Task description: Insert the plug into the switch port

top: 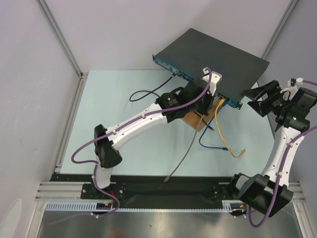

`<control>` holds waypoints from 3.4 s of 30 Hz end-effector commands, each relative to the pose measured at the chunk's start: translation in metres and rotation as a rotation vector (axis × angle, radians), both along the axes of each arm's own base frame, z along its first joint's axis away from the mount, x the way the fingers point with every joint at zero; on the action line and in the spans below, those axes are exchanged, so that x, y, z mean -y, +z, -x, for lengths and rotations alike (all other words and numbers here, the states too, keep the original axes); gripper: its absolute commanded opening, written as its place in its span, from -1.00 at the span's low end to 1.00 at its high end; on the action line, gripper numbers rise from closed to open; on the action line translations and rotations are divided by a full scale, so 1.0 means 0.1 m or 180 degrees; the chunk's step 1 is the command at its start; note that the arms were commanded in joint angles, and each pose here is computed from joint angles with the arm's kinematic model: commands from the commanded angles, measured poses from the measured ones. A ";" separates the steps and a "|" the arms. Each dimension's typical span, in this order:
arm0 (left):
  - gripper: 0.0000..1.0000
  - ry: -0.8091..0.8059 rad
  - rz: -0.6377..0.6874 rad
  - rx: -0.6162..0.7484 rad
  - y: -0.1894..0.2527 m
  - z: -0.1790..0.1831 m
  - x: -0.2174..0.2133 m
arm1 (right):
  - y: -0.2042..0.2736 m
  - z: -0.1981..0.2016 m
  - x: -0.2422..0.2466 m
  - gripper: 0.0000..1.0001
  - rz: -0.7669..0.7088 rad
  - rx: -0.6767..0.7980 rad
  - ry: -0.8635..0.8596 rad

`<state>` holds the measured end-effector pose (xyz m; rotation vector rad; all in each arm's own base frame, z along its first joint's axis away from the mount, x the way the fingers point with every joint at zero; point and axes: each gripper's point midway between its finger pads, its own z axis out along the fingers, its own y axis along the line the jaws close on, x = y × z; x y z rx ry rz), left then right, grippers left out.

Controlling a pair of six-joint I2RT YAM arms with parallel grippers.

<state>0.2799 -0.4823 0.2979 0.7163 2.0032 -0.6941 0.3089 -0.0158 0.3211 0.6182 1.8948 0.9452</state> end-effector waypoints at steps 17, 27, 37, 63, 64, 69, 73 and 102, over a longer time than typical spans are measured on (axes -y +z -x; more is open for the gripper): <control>-0.99 -0.0086 0.0169 0.0096 0.20 0.07 0.17 | 0.09 -0.20 -0.26 0.36 -0.0160 0.0290 0.0223; -1.00 -0.0027 0.0231 0.0263 0.35 -0.02 0.20 | 0.03 -0.19 -0.31 0.18 -0.0133 0.0251 0.0282; -0.99 0.0000 0.0297 0.0385 0.53 -0.04 0.14 | -0.06 -0.19 -0.33 0.01 -0.0138 0.0199 0.0308; -0.99 -0.0111 0.0472 0.0418 0.75 0.04 0.15 | -0.13 -0.18 -0.34 0.51 -0.0173 0.0131 0.0305; -0.99 -0.0109 0.0479 0.0417 0.75 0.04 0.14 | -0.13 -0.18 -0.34 0.51 -0.0169 0.0132 0.0306; -0.99 -0.0103 0.0464 0.0421 0.74 0.03 0.14 | -0.14 -0.19 -0.34 0.27 -0.0196 0.0120 0.0309; -0.99 -0.0107 0.0475 0.0439 0.77 0.04 0.13 | -0.17 -0.19 -0.34 0.10 -0.0208 0.0104 0.0312; -0.99 -0.0125 0.0514 0.0442 0.83 0.11 0.03 | -0.22 -0.23 -0.31 0.34 -0.0291 0.0052 0.0301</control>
